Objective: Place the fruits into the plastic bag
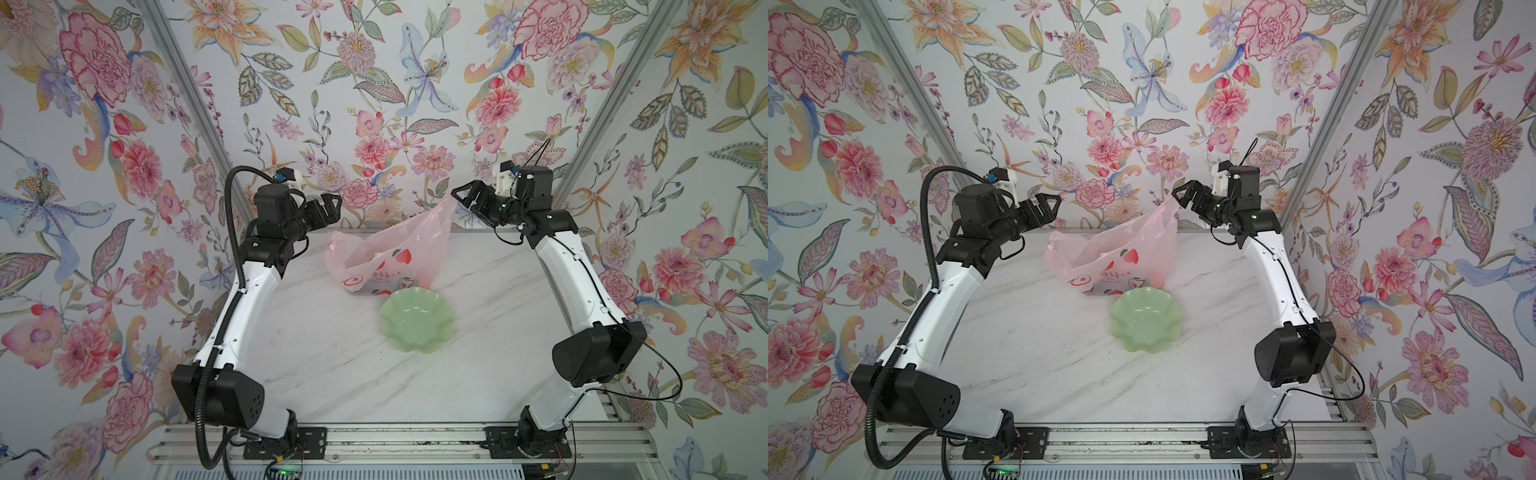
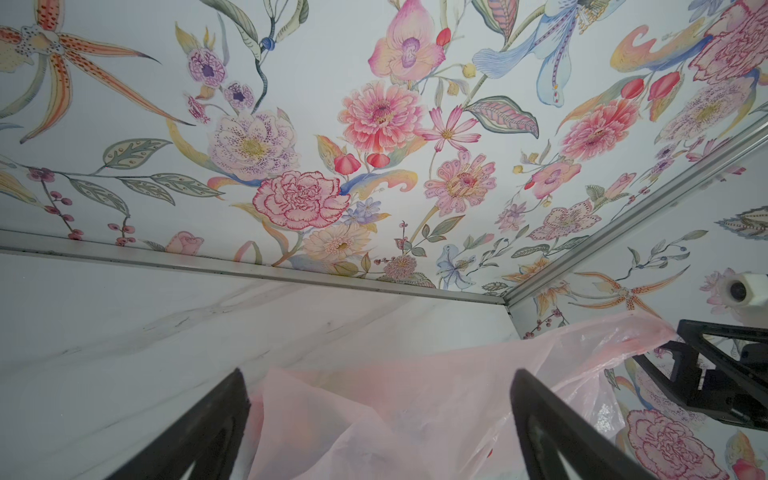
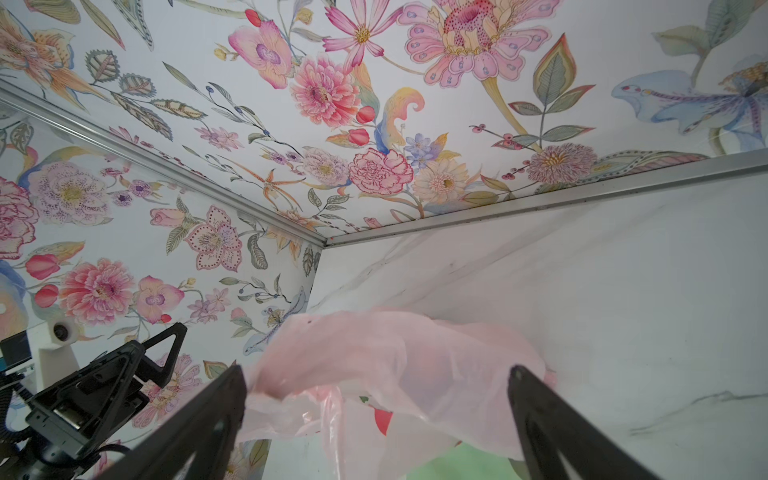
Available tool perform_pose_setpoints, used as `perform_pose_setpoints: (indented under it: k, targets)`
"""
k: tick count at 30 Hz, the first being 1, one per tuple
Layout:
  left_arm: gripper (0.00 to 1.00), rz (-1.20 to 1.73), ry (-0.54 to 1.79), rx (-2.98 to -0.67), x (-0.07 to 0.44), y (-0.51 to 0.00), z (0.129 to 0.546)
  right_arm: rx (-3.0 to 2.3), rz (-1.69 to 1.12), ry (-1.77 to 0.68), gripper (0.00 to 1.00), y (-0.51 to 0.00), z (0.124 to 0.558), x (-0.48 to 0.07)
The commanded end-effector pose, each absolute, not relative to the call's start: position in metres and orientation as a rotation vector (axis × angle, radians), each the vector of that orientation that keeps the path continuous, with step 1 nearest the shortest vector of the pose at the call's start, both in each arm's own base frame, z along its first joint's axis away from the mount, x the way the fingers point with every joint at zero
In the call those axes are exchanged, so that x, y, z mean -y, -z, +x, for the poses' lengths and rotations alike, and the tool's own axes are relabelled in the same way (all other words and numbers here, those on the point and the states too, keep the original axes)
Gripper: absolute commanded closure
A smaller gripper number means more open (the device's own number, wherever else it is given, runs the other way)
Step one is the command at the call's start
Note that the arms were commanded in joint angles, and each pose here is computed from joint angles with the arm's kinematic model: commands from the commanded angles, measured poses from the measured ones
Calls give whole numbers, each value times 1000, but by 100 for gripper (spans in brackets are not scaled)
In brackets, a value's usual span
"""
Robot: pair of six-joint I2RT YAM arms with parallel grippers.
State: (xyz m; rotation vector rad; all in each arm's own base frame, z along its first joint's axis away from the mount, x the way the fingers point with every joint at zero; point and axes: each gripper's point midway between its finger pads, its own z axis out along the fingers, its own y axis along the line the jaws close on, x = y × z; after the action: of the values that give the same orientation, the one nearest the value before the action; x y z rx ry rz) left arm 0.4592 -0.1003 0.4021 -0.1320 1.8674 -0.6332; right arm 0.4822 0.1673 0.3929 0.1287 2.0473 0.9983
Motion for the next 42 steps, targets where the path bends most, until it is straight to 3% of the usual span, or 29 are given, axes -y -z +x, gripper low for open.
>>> perform_pose_setpoints:
  k: [1, 9, 20, 24, 29, 35, 42]
  targets:
    - [1, -145, 593, -1833, 87, -413, 455, -2002, 105, -1008, 1, -413, 467, -160]
    - [1, -175, 585, -1834, 76, -404, 453, -2025, 129, -1014, 1, -404, 439, -161]
    - [1, -413, 444, -2039, 46, -325, 472, -2101, 237, -896, 1, -345, 387, -178]
    - [1, -507, 450, -2068, 37, -299, 486, -2066, 173, -776, 1, -353, 364, -170]
    - [1, -500, 402, -2018, 27, -311, 490, -1930, 172, -611, 1, -390, 342, -118]
    - [1, -488, 236, -1909, -1, -345, 454, -1752, 185, -302, 1, -408, 333, -40]
    - [1, -533, -106, -1814, -50, -324, 398, -1673, 16, -146, 1, -343, 352, -17]
